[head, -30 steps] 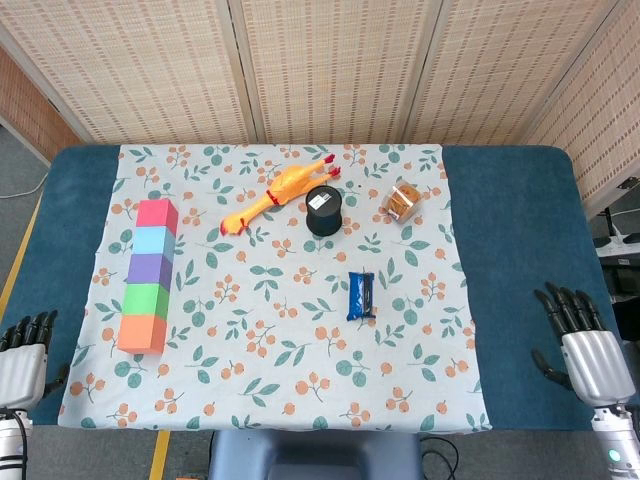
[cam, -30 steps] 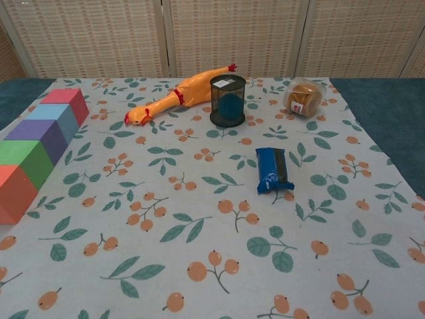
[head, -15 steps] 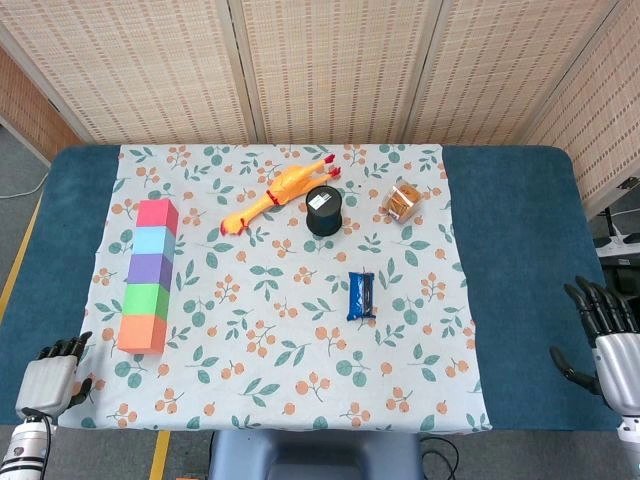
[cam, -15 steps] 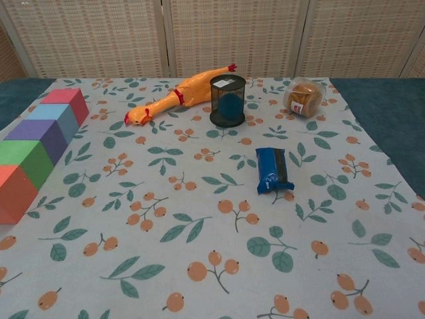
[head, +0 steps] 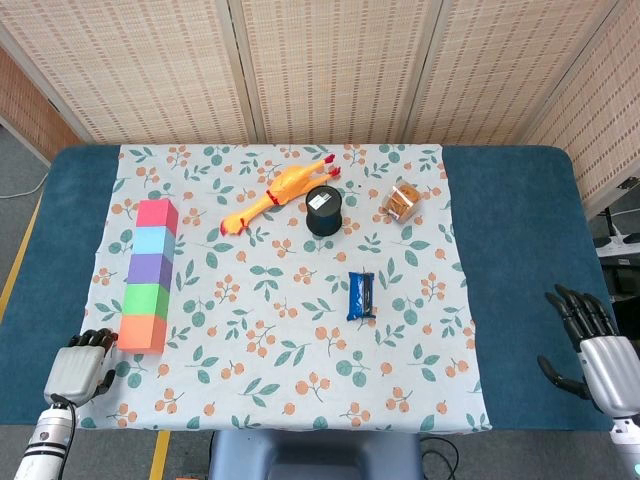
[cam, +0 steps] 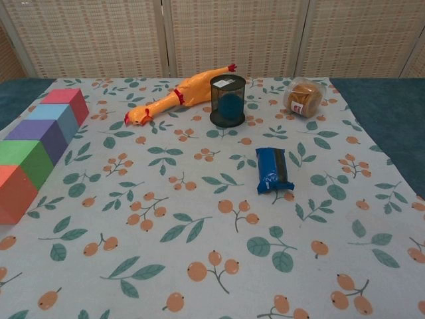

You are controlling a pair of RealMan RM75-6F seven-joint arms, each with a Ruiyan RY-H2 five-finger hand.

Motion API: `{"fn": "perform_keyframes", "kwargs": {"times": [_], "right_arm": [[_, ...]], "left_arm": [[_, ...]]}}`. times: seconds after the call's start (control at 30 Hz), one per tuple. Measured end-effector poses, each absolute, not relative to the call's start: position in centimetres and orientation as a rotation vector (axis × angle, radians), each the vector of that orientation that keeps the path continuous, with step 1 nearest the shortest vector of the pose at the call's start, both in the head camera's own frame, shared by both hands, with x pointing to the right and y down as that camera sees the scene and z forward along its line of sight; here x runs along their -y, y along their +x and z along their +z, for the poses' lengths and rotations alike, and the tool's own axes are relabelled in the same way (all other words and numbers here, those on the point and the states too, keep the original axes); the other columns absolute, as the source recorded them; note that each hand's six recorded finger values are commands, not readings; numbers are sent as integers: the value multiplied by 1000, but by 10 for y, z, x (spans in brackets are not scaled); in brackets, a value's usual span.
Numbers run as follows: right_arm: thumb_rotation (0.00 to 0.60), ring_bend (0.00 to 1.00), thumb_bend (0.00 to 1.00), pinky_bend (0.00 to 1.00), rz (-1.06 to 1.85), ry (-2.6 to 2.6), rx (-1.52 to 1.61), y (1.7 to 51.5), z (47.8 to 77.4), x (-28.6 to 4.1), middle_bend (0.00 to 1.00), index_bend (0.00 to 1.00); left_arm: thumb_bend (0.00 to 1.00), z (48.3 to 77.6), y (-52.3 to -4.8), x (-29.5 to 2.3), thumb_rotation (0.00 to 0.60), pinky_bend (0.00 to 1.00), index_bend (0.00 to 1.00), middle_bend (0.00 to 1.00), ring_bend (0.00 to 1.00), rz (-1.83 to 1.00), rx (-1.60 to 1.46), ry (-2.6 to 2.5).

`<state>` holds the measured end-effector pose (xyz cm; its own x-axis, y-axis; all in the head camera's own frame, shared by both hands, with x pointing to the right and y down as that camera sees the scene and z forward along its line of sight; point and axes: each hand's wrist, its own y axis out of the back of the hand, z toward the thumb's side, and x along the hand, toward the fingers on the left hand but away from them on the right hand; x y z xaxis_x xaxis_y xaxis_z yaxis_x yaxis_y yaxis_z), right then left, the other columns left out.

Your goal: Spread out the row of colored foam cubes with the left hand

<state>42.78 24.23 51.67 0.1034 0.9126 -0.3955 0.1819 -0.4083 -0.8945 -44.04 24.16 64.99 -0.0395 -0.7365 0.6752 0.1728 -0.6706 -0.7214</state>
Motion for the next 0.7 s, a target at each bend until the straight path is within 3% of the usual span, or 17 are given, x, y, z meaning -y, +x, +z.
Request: {"fn": "perform_keyframes", "kwargs": {"times": [0.3, 0.7], "right_arm": [[600, 0, 215, 0, 1359, -1698, 1098, 429, 518, -241, 0, 0], [600, 0, 215, 0, 1346, -1722, 1101, 429, 514, -242, 0, 0]], "left_arm": [[413, 639, -413, -243, 600, 245, 210, 173, 163, -1684, -588, -1626], [414, 600, -336, -291, 600, 250, 208, 177, 164, -1363, -455, -1754]]}}
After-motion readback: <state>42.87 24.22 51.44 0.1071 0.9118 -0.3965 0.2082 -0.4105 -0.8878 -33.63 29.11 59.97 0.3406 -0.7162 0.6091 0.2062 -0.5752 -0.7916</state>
